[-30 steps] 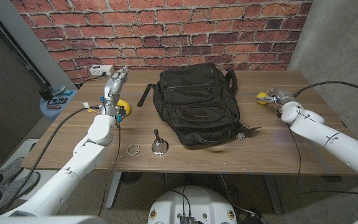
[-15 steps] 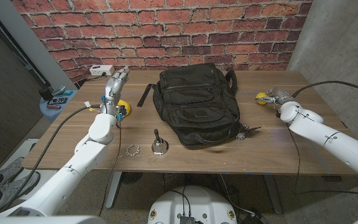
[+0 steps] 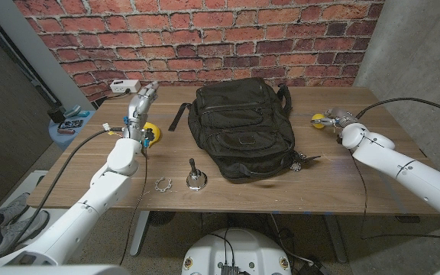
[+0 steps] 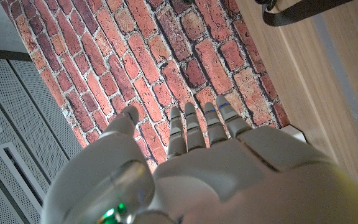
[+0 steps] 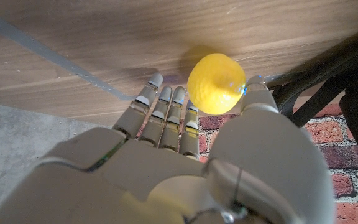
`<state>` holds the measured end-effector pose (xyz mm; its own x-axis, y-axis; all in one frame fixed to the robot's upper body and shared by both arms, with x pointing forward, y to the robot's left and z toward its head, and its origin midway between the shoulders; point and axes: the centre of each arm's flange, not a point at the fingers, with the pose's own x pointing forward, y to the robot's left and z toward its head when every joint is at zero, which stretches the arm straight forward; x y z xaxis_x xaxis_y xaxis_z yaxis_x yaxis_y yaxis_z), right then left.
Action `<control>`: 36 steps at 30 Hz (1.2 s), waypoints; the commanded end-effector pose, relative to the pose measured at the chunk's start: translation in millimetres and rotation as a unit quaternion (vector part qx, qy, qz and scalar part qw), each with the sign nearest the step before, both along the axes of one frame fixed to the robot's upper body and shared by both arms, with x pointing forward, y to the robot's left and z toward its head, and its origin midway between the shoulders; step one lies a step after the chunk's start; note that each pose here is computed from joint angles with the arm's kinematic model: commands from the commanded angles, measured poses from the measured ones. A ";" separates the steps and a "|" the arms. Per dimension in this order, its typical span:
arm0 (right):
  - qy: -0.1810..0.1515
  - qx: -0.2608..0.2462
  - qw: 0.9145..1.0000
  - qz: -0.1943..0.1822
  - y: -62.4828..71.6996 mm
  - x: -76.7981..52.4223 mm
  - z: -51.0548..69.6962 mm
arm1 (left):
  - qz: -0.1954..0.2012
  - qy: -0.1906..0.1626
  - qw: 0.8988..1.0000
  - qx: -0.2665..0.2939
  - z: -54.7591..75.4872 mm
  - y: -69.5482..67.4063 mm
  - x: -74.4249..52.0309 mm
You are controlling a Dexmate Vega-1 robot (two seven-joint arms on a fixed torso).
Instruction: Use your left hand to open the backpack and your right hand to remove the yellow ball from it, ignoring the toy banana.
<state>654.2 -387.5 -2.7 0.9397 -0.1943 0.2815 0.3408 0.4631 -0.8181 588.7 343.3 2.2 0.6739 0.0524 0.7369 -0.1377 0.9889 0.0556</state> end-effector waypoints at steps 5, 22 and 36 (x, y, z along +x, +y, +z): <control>0.009 -0.004 1.000 -0.004 7.7 -1.7 6.1 | -0.011 0.007 1.000 0.012 3.1 9.2 6.9; 0.001 -0.001 1.000 -0.007 11.8 -14.6 17.0 | -0.025 0.013 0.999 0.021 11.2 13.0 17.3; -0.076 0.040 0.996 0.024 29.8 -39.4 40.2 | -0.046 0.016 0.998 0.033 17.2 23.7 27.5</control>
